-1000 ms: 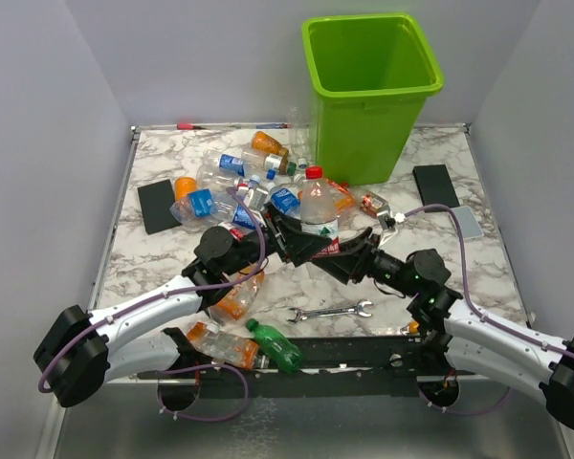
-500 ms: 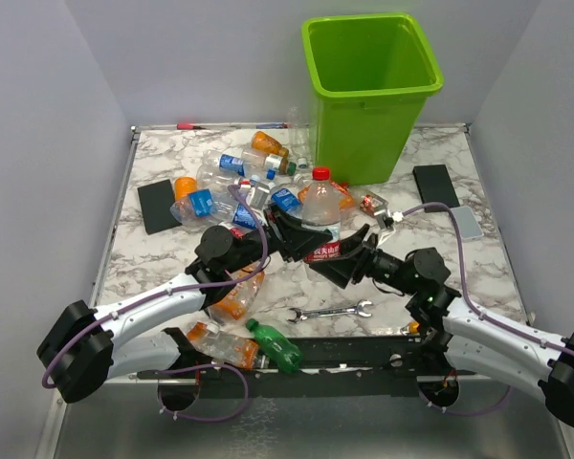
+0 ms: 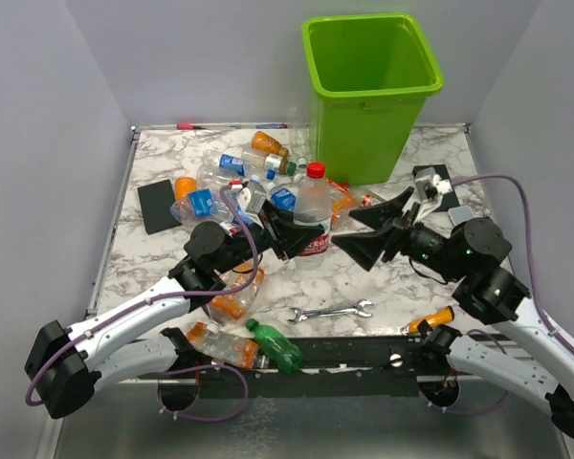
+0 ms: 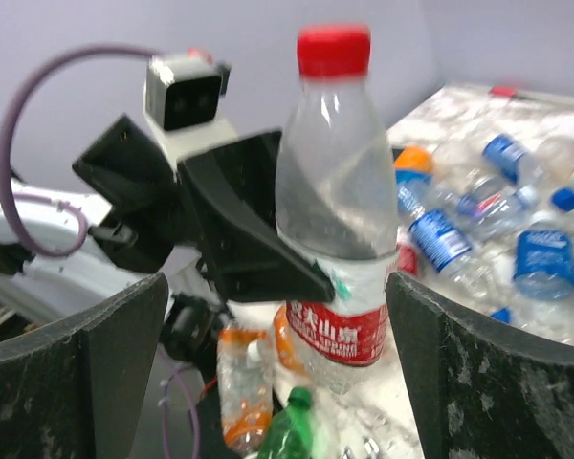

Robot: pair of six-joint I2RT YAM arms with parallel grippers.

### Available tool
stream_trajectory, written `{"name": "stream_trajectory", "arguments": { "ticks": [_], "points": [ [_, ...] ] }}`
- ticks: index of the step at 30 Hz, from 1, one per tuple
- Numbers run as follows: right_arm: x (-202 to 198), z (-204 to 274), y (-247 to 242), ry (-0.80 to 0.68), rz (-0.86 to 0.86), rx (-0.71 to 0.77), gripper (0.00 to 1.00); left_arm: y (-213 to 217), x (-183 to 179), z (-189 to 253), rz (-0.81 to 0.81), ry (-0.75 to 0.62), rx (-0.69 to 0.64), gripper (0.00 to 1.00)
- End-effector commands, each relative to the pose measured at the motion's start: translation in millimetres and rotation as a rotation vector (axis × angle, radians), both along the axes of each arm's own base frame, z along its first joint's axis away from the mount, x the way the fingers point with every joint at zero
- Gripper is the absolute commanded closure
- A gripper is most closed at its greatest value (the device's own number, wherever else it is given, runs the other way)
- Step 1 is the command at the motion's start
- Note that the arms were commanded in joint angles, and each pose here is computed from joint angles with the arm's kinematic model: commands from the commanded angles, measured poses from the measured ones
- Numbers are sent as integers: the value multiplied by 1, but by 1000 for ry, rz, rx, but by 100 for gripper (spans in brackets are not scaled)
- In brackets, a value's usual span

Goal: Put the plastic bottles in the bin
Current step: Pick up the plastic bottle at the center of the board.

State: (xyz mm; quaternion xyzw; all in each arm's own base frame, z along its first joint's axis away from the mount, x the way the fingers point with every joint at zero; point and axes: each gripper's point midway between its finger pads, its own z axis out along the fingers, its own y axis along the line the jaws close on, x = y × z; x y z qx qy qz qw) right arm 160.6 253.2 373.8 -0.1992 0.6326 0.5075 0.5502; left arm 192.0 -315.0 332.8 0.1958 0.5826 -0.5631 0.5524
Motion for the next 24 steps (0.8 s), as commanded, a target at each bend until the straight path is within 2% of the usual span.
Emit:
{"name": "stream_trajectory", "arguments": {
  "ticks": [1, 6, 12, 20, 24],
  "points": [
    [31, -3, -24, 25, -213, -148, 2, 6, 12, -18, 66, -157, 216, 80],
    [60, 32, -16, 27, -312, -86, 9, 19, 21, -33, 142, -267, 317, 84],
    [89, 25, 8, 89, -333, -162, 20, 30, 19, -41, 178, -322, 323, 87],
    [90, 18, 30, 121, -253, -169, 21, 34, 15, -43, 183, -318, 298, 88],
    [81, 10, 46, 146, -153, -190, 17, 33, 14, -44, 179, -308, 293, 88]
  ]
}}
